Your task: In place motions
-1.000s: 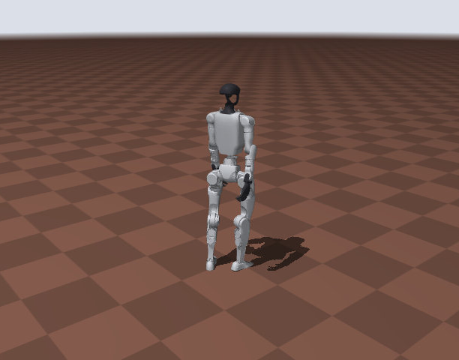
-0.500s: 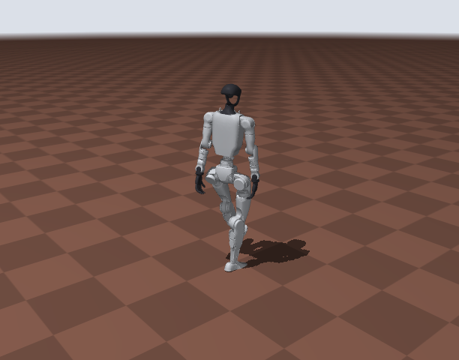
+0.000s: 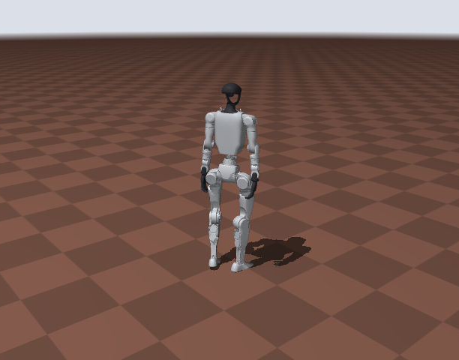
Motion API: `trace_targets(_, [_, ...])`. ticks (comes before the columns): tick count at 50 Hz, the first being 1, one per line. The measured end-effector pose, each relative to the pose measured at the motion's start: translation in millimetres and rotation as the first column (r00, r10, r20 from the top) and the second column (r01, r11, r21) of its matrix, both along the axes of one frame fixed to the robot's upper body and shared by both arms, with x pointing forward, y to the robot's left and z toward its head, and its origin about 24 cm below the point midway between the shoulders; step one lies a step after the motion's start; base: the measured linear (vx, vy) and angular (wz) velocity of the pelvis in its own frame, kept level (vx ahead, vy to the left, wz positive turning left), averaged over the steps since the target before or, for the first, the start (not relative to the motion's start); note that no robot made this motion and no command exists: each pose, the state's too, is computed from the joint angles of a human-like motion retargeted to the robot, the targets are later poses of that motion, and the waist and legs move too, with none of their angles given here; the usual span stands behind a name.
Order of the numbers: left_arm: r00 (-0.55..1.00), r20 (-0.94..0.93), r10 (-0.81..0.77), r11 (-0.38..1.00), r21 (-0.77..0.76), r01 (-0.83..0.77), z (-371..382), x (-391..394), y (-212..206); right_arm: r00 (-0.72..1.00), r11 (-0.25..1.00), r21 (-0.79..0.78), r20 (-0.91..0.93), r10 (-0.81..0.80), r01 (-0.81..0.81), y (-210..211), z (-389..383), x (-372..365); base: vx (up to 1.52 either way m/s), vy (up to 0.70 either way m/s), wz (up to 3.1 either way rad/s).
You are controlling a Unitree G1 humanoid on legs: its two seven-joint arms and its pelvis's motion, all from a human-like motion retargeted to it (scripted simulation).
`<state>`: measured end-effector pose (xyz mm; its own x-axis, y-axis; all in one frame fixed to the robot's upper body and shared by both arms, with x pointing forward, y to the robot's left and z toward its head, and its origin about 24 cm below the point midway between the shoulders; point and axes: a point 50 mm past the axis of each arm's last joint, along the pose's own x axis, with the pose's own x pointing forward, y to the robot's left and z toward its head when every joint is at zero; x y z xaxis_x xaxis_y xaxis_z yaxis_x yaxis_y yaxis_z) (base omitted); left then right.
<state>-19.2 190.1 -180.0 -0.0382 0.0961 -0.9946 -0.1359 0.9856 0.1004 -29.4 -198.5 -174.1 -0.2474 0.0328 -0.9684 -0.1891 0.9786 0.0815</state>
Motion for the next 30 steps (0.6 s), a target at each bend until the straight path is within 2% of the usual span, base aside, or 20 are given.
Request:
trace_targets(6, [1.0,0.028,0.011,0.997,-0.082,-0.008,-1.2,9.0,-7.9,0.997,0.998,-0.058,-0.074,-0.02,0.016,-10.0,5.0,-18.7,0.3,-0.16,0.29])
trace_targets(13, [0.992,0.07,-0.105,0.971,-0.208,0.118,1.1,40.9,-0.2,0.987,0.99,-0.041,0.087,-0.132,0.136,5.4,-2.6,3.1,0.09,-0.18,-0.12])
trace_targets(16, [0.99,0.067,-0.121,0.966,-0.221,0.133,1.2,37.7,0.7,0.99,0.996,-0.021,0.117,-0.084,0.087,12.8,-4.7,9.8,0.29,-0.1,-0.42])
trace_targets(20, [0.996,0.062,-0.063,0.978,-0.194,0.074,0.5,24.7,0.4,0.983,1.0,0.001,0.182,0.006,-0.006,14.9,-6.3,28.6,0.24,-0.06,-0.43])
trace_targets(25, [0.995,-0.094,-0.029,0.968,-0.251,0.005,2.9,-13.7,-6.6,0.967,0.994,0.052,0.243,0.081,-0.096,21.5,-6.9,48.3,0.26,-0.06,-0.01])
trace_targets(30, [0.983,-0.18,-0.042,0.973,-0.232,-0.002,6.6,-41.1,-6.0,0.953,0.991,0.058,0.288,0.096,-0.118,19.1,-6.2,57.3,0.26,-0.04,-0.07])
